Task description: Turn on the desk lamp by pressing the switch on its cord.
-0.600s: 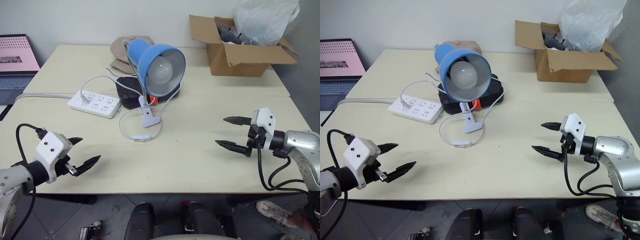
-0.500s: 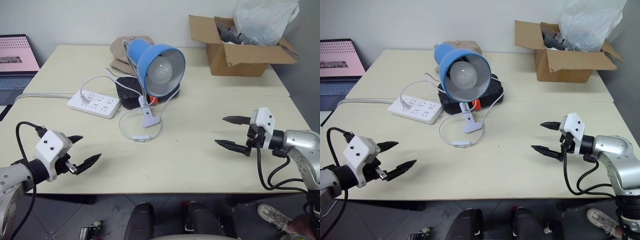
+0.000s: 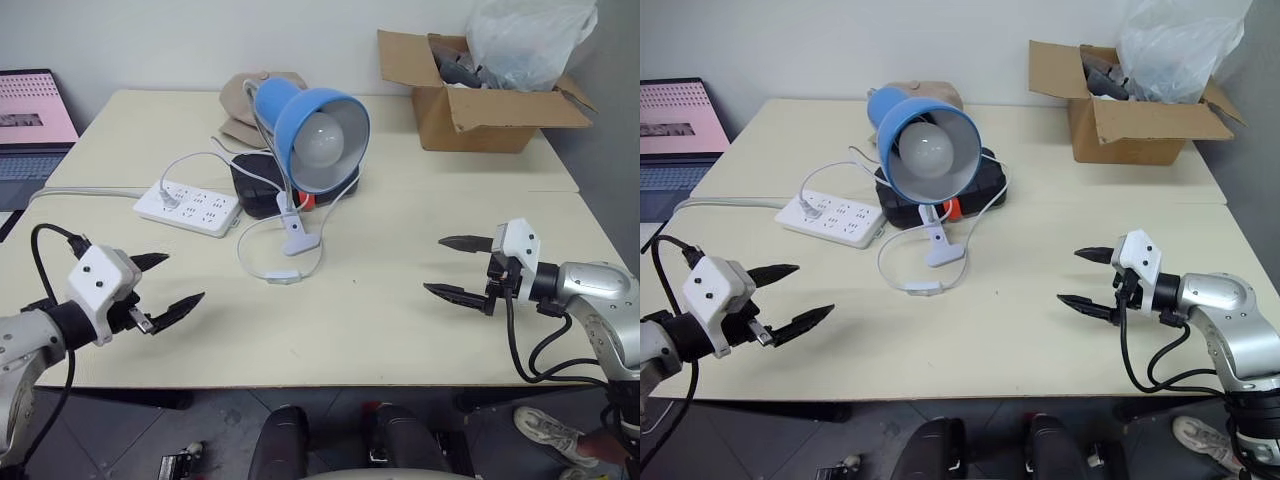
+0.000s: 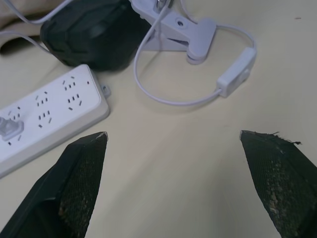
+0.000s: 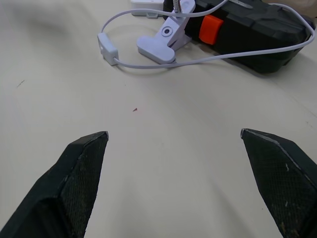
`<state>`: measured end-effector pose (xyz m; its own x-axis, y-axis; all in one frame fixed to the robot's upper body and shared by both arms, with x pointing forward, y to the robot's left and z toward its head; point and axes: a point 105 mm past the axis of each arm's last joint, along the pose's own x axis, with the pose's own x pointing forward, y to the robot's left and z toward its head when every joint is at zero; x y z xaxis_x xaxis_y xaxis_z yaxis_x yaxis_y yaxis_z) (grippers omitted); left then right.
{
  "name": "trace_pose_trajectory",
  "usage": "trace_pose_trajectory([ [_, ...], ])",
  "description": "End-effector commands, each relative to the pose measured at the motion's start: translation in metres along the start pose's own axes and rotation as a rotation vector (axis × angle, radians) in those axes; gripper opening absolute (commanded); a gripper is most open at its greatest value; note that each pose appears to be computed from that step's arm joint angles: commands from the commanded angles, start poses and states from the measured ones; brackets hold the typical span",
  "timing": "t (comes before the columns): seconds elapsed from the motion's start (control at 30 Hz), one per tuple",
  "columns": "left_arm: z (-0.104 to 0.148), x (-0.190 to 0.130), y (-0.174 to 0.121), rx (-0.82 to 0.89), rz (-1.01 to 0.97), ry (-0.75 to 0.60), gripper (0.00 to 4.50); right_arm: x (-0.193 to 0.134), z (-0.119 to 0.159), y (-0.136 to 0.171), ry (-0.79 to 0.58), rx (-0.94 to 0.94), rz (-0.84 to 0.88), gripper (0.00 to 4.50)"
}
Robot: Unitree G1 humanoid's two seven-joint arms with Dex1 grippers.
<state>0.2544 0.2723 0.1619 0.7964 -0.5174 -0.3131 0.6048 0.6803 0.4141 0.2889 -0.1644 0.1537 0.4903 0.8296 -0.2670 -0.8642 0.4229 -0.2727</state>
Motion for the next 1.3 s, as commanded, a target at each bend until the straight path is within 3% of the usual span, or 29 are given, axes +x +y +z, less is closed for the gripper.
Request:
trace_pose_trajectory([
  [0.03,0.006,0.004,-0.011,0.087,-0.134,0.012,4.46,0.006,0.015,0.003,-0.020,-0.050,0.006,4.50],
  [0.17,-0.004,0.023,-0.016,0.206,-0.246,0.068,4.46,0.013,0.001,0.009,0.097,-0.008,-0.015,4.50],
  [0.3,0.003,0.052,-0.018,0.210,-0.317,0.002,4.46,0.018,0.007,0.020,0.078,0.022,0.007,4.50],
  [0.53,-0.003,0.094,-0.021,0.252,-0.393,0.004,4.46,0.024,0.014,0.037,0.065,0.012,0.020,4.50],
  [0.9,-0.010,0.129,-0.023,0.307,-0.482,0.003,4.46,0.023,0.019,0.049,0.059,0.017,0.009,4.50],
  [1.0,-0.010,0.131,-0.022,0.315,-0.495,0.000,4.02,0.021,0.019,0.050,0.062,0.019,0.001,4.50],
  [1.3,-0.010,0.132,-0.029,0.333,-0.553,-0.003,2.12,0.018,0.020,0.050,0.063,0.019,-0.007,4.50],
])
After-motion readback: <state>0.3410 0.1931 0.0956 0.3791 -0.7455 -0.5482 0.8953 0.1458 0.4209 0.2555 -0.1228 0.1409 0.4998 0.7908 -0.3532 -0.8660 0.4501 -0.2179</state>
